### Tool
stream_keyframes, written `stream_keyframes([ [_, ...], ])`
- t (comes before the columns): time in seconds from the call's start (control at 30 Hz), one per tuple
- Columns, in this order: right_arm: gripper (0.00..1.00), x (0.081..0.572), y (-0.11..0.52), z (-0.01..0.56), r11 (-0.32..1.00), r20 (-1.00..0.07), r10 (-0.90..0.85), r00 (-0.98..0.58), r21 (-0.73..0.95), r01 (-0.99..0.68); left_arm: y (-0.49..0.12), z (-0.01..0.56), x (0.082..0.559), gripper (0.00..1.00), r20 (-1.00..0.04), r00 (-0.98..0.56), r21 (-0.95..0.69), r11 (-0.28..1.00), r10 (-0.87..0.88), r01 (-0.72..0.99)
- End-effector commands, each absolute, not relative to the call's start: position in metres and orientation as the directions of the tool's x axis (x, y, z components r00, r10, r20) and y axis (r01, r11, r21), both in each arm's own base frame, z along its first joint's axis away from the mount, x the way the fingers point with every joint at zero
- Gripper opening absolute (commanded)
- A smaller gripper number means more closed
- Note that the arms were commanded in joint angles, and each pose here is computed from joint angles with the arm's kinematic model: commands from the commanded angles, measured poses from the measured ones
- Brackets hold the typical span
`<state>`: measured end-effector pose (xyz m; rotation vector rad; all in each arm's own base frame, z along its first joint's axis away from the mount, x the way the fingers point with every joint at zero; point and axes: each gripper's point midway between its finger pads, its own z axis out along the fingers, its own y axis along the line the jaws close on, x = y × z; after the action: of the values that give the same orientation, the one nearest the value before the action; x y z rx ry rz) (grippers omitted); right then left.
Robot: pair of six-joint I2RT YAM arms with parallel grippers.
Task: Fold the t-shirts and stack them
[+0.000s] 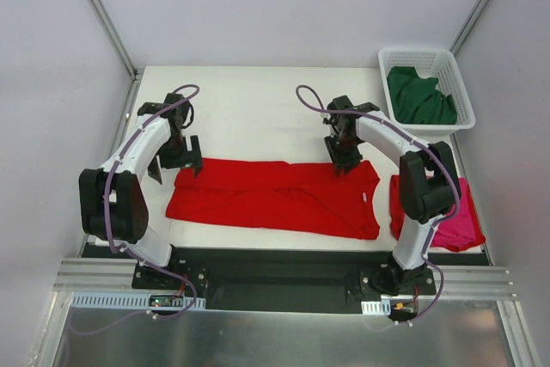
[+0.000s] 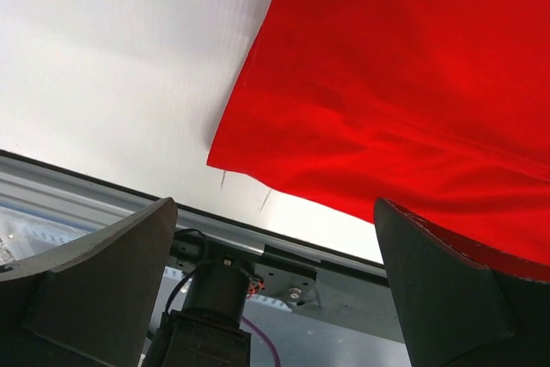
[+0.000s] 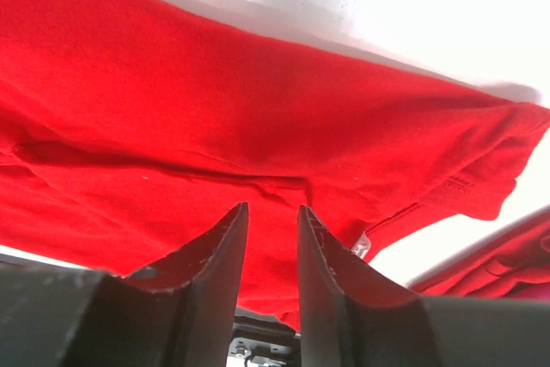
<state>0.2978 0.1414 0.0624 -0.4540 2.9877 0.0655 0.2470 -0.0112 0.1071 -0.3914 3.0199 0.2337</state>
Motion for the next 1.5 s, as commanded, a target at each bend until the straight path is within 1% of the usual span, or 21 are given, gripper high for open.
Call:
stream_keyframes([
  [0.0, 0.33, 0.299, 0.144, 0.073, 0.952, -0.133, -0.296, -0.946, 0.037, -0.303, -0.010, 0.116, 0.247, 0.99, -0.115, -0.967, 0.158, 0.957, -0.228, -0.244],
  [0.33, 0.34, 0.283, 0.134, 0.067, 0.952, -0.069, -0.303, -0.950, 0.014, -0.305, -0.011, 0.115, 0.249, 0.99, -0.110, -0.965, 0.156, 0.955, -0.238, -0.253],
  [0.6, 0.34, 0.271, 0.130, 0.050, 0.953, -0.031, -0.302, -0.953, 0.011, -0.303, -0.011, 0.114, 0.247, 0.99, -0.105, -0.964, 0.159, 0.953, -0.242, -0.257],
  [0.77, 0.34, 0.272, 0.129, 0.042, 0.953, -0.030, -0.301, -0.953, 0.010, -0.301, -0.011, 0.114, 0.247, 0.99, -0.107, -0.965, 0.160, 0.954, -0.238, -0.253],
  [0.8, 0.34, 0.275, 0.125, 0.042, 0.954, -0.035, -0.301, -0.953, -0.022, -0.300, -0.011, 0.114, 0.246, 0.99, -0.106, -0.965, 0.158, 0.954, -0.238, -0.253],
  [0.93, 0.34, 0.284, 0.124, 0.049, 0.953, -0.059, -0.302, -0.951, -0.039, -0.300, -0.011, 0.113, 0.245, 0.99, -0.104, -0.965, 0.161, 0.954, -0.239, -0.254],
  [1.1, 0.35, 0.288, 0.123, 0.045, 0.953, -0.048, -0.301, -0.952, -0.052, -0.299, -0.010, 0.113, 0.243, 0.99, -0.102, -0.966, 0.165, 0.954, -0.238, -0.252],
  [1.33, 0.34, 0.286, 0.131, 0.036, 0.954, -0.024, -0.301, -0.953, -0.007, -0.301, -0.008, 0.112, 0.242, 0.99, -0.101, -0.968, 0.178, 0.953, -0.229, -0.245],
  [1.4, 0.34, 0.285, 0.132, 0.034, 0.954, -0.021, -0.301, -0.953, -0.007, -0.301, -0.008, 0.112, 0.242, 0.99, -0.103, -0.968, 0.178, 0.953, -0.229, -0.245],
  [1.43, 0.31, 0.285, 0.131, 0.033, 0.954, -0.015, -0.301, -0.953, -0.008, -0.301, -0.008, 0.112, 0.242, 0.99, -0.101, -0.968, 0.178, 0.953, -0.231, -0.246],
  [1.47, 0.20, 0.285, 0.131, 0.034, 0.954, -0.016, -0.301, -0.953, -0.007, -0.301, -0.008, 0.112, 0.242, 0.99, -0.101, -0.968, 0.178, 0.953, -0.231, -0.246],
])
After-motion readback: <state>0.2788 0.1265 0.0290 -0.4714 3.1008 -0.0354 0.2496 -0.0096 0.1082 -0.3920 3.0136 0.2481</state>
